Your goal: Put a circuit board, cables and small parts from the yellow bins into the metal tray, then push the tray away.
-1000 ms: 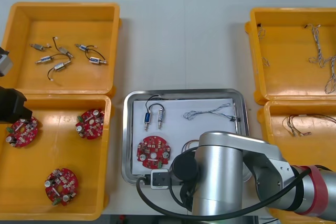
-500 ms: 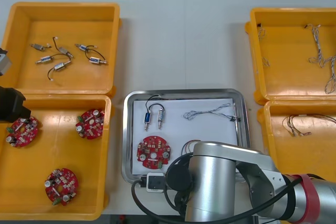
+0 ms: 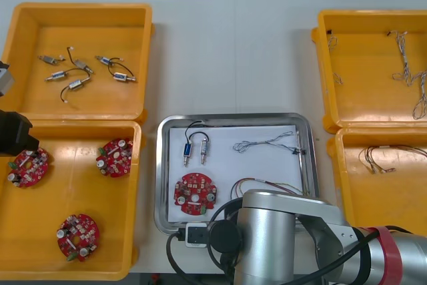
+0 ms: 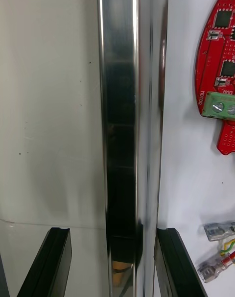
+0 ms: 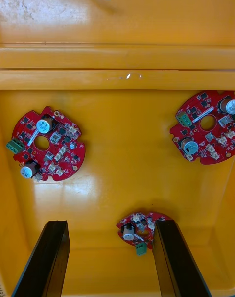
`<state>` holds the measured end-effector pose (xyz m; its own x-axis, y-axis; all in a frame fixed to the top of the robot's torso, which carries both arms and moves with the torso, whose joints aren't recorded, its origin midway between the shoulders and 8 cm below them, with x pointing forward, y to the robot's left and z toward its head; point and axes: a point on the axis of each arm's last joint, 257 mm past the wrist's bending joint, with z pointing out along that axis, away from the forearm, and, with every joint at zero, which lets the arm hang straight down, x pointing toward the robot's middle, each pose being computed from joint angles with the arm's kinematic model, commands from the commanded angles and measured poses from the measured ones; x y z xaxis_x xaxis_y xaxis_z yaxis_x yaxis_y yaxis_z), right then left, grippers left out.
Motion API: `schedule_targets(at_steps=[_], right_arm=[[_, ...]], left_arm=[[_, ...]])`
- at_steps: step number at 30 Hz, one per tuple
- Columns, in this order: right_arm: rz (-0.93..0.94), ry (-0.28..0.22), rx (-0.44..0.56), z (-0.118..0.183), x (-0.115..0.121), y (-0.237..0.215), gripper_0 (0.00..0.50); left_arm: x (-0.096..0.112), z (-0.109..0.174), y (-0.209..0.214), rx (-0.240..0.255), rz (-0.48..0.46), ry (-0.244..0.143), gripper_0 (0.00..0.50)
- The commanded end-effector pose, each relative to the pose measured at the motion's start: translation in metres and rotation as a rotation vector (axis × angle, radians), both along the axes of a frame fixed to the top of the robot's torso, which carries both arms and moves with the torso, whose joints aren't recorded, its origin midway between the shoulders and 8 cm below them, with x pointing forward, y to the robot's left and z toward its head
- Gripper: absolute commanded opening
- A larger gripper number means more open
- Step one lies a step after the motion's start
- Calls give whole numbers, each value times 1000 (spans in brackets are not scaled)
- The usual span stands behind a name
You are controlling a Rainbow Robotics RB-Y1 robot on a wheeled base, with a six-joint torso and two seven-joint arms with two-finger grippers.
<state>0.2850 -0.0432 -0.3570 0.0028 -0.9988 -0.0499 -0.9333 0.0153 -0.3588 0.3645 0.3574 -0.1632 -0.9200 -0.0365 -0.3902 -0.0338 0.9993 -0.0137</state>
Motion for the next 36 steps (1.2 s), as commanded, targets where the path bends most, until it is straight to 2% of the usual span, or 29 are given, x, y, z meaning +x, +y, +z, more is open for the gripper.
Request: schedule_targets(at_steps=[1, 14, 15, 16, 18, 20, 22, 36], right_arm=[[-8, 16, 47, 1, -14, 17, 489], [16, -4, 57, 16, -13, 19, 486], [16, -4, 55, 16, -14, 18, 465], [16, -4, 55, 16, -14, 18, 465], [16, -4, 52, 17, -14, 17, 400], [13, -4, 51, 17, -13, 17, 400], [14, -4, 49, 16, -14, 16, 356], [15, -38, 35, 18, -4, 10, 345]], left_arm=[[10, 24, 12, 37, 12, -54, 500], [10, 24, 12, 37, 12, -54, 500], [10, 24, 12, 37, 12, -54, 500], [10, 24, 12, 37, 12, -54, 500], [10, 24, 12, 37, 12, -54, 500], [10, 24, 12, 37, 12, -54, 500], [10, 24, 12, 37, 12, -54, 500], [10, 24, 12, 37, 12, -54, 500]])
